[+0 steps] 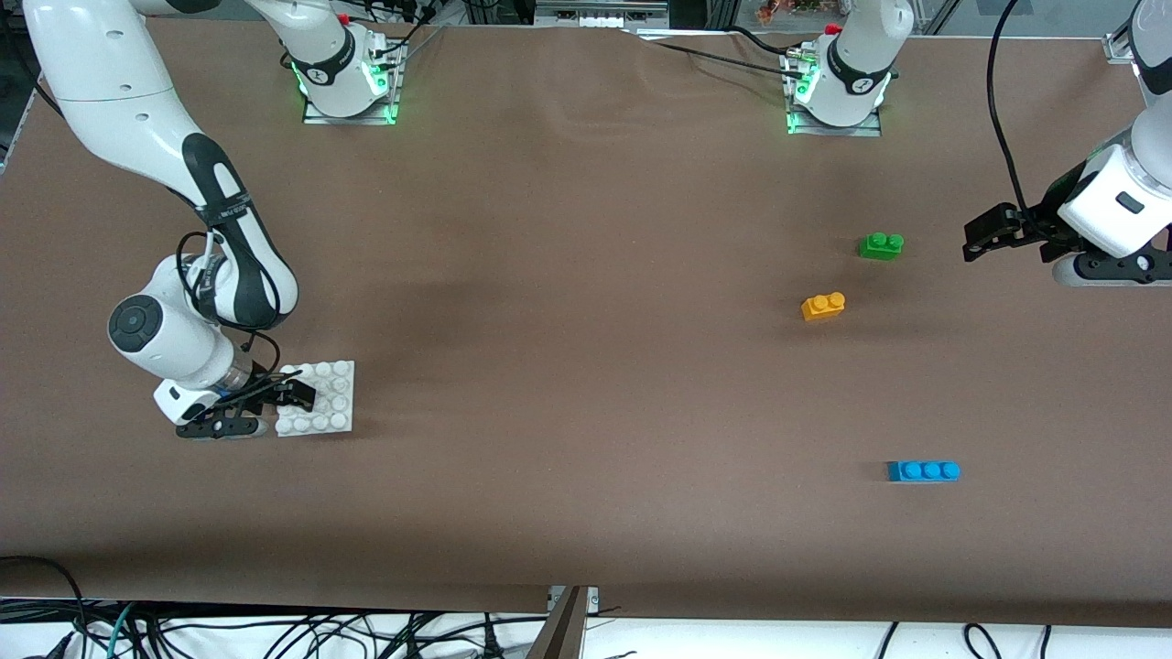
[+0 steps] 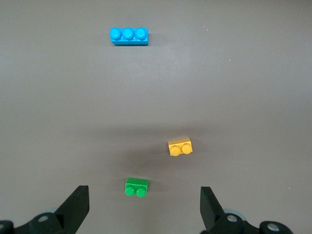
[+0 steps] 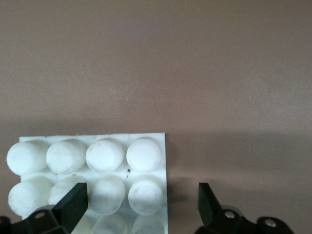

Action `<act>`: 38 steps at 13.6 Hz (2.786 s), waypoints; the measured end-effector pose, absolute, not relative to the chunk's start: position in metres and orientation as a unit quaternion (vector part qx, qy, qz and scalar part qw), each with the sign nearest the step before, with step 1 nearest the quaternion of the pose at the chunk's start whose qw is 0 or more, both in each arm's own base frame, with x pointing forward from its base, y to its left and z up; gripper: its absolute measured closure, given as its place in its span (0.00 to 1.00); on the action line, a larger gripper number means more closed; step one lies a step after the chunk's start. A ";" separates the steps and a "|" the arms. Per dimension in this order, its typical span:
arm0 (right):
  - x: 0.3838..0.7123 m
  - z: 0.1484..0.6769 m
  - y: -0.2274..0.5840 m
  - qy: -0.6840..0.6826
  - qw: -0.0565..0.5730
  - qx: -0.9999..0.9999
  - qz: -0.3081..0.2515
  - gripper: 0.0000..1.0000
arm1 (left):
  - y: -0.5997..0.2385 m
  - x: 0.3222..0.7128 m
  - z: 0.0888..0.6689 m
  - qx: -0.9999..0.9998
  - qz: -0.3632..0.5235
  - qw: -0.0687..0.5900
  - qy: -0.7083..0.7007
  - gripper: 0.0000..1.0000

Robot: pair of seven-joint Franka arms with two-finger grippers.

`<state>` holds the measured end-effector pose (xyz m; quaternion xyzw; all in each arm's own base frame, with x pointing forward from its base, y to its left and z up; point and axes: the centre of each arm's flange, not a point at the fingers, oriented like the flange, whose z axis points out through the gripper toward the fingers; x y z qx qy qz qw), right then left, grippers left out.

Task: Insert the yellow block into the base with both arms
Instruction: 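Grasp the edge of the white base plate with the right gripper, then slide the white base plate toward the table middle with the right gripper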

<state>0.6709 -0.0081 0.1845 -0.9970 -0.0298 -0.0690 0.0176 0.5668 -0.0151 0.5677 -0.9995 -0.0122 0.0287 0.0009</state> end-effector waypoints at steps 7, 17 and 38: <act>0.671 0.182 -0.002 -0.027 0.025 -0.997 -0.069 0.13 | -0.015 0.567 0.568 -1.000 0.029 0.001 -0.012 0.00; 0.672 0.186 0.010 -0.033 0.031 -0.996 -0.078 0.34 | -0.015 0.567 0.568 -1.000 0.029 0.001 -0.012 0.00; 0.670 0.187 0.076 -0.013 0.042 -0.995 -0.087 0.48 | -0.015 0.567 0.568 -1.000 0.029 0.001 -0.012 0.00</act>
